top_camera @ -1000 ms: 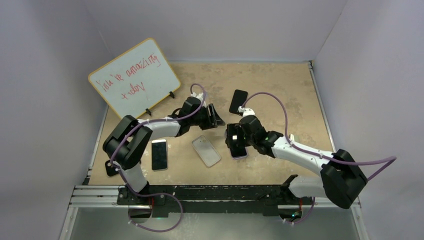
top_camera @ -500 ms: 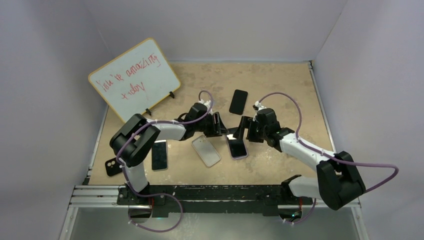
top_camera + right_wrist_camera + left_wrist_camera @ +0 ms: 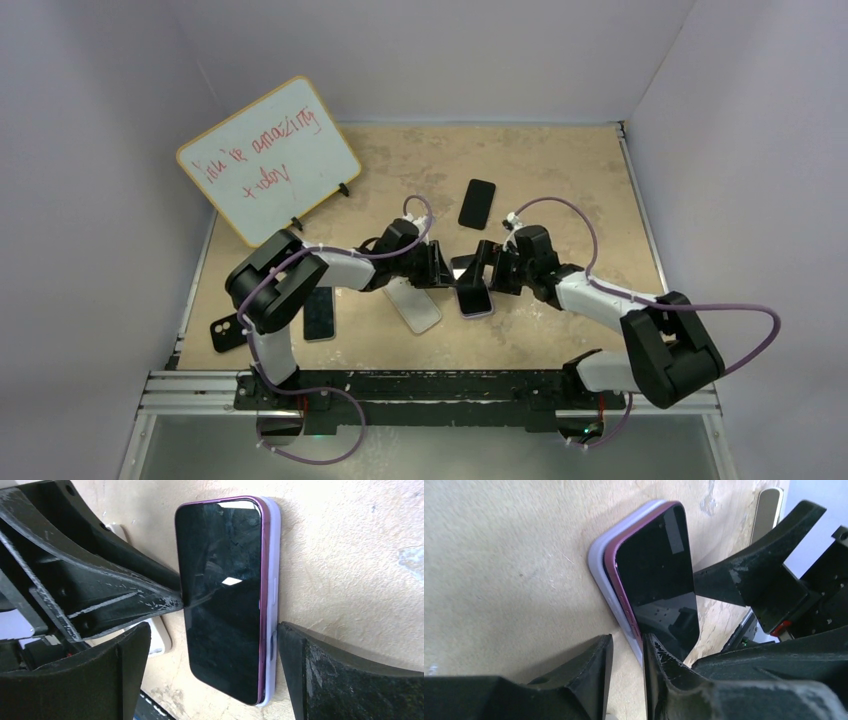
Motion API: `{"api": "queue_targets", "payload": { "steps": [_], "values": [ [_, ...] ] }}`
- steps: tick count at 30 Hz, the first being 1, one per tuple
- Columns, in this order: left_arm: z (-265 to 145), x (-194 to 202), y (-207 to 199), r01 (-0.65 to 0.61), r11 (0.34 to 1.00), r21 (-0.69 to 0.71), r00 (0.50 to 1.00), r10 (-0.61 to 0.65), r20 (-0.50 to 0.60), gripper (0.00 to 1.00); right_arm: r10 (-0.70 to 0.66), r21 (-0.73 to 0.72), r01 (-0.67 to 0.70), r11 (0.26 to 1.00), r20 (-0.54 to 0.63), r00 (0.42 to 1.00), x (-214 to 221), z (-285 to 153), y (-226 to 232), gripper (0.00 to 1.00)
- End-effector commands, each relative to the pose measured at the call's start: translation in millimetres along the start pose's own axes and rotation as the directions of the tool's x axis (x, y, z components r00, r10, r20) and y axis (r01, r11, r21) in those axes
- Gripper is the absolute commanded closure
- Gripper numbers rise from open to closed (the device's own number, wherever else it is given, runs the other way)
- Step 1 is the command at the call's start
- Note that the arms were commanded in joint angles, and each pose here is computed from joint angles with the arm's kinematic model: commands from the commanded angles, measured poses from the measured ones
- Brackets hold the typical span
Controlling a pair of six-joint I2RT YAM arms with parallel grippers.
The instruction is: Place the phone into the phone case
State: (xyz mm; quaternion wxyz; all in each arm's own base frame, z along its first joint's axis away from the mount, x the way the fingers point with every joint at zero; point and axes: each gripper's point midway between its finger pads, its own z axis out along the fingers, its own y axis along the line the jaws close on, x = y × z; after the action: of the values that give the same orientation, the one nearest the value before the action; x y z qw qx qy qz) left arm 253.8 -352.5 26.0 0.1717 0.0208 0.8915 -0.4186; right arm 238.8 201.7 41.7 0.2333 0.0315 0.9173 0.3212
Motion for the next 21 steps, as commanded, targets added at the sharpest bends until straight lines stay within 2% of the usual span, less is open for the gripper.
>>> {"api": "queue_targets", "payload": {
  "steps": [1, 6, 10, 17, 21],
  "values": [
    [2.4, 16.2, 4.0, -0.008, 1.000, -0.009, 0.999, 0.007, -0.041, 0.72, 0.045, -0.155, -0.047, 0.987, -0.018, 0.999, 0.8, -1.2, 25.5, 0.05],
    [-0.8, 16.7, 5.0, -0.019, 1.000, -0.022, 0.999, 0.018, -0.044, 0.84, 0.116, -0.329, -0.106, 0.938, 0.013, 0.993, -15.9, -9.9, 53.8, 0.10],
    [-2.4, 17.0, 8.6, -0.037, 0.998, -0.047, 0.998, 0.035, -0.051, 0.88, 0.148, -0.422, -0.118, 0.899, 0.038, 0.988, -25.8, -18.1, 68.4, 0.16],
    [-2.9, 18.5, 9.2, -0.041, 0.998, -0.047, 0.998, 0.038, -0.058, 0.89, 0.143, -0.431, -0.113, 0.895, 0.038, 0.989, -24.6, -19.9, 69.3, 0.28],
    [-3.9, 18.2, 6.9, -0.045, 0.998, -0.036, 0.998, 0.043, -0.056, 0.87, 0.128, -0.374, -0.102, 0.922, 0.045, 0.991, -22.0, -15.0, 57.7, 0.33]
  ]
}}
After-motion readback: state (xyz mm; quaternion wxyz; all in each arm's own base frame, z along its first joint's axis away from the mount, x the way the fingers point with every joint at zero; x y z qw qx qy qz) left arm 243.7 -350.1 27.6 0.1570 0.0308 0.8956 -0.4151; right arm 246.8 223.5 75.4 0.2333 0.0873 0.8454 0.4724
